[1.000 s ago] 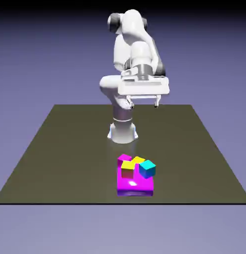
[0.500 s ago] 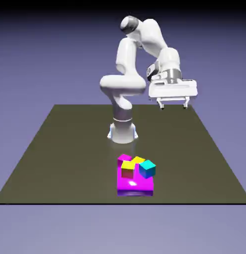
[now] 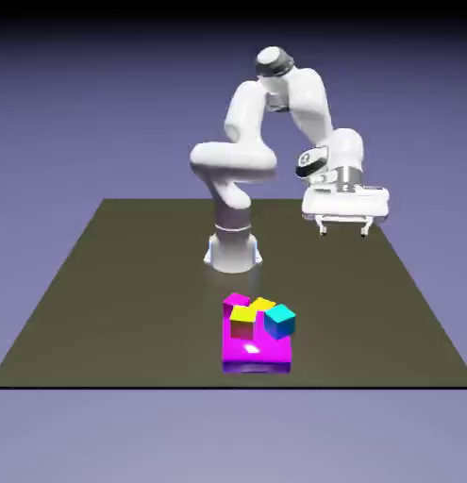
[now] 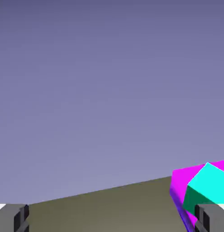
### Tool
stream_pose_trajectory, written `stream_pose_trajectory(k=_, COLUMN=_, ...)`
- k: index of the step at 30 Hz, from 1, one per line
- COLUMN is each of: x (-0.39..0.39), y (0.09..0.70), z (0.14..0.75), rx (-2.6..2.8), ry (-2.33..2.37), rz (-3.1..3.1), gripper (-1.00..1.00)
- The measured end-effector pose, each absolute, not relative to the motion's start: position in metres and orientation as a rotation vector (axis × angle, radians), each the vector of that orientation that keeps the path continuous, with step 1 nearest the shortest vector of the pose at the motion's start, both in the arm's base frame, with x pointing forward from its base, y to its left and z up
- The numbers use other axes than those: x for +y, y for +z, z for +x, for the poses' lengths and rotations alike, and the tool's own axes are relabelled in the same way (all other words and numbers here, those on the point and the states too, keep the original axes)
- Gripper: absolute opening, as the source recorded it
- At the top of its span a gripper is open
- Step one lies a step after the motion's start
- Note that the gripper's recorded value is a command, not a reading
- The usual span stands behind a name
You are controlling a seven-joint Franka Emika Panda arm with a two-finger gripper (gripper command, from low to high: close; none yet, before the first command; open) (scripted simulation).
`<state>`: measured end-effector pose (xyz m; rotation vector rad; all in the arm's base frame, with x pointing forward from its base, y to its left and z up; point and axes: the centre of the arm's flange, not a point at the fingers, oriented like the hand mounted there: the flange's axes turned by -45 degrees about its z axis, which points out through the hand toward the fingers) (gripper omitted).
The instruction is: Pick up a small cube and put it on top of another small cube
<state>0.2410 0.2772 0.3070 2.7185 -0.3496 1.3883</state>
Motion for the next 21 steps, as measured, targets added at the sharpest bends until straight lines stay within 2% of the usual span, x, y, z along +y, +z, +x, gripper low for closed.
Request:
stream_pose_trajectory(k=10, x=0.26, y=0.218, z=0.216, rx=-0.49, ry=1.427, rz=2.566, gripper=0.0)
stream_pose_trajectory(k=21, x=0.197, y=0.13, z=0.198, rx=-0.635, ry=1.5, rz=2.348, gripper=0.0)
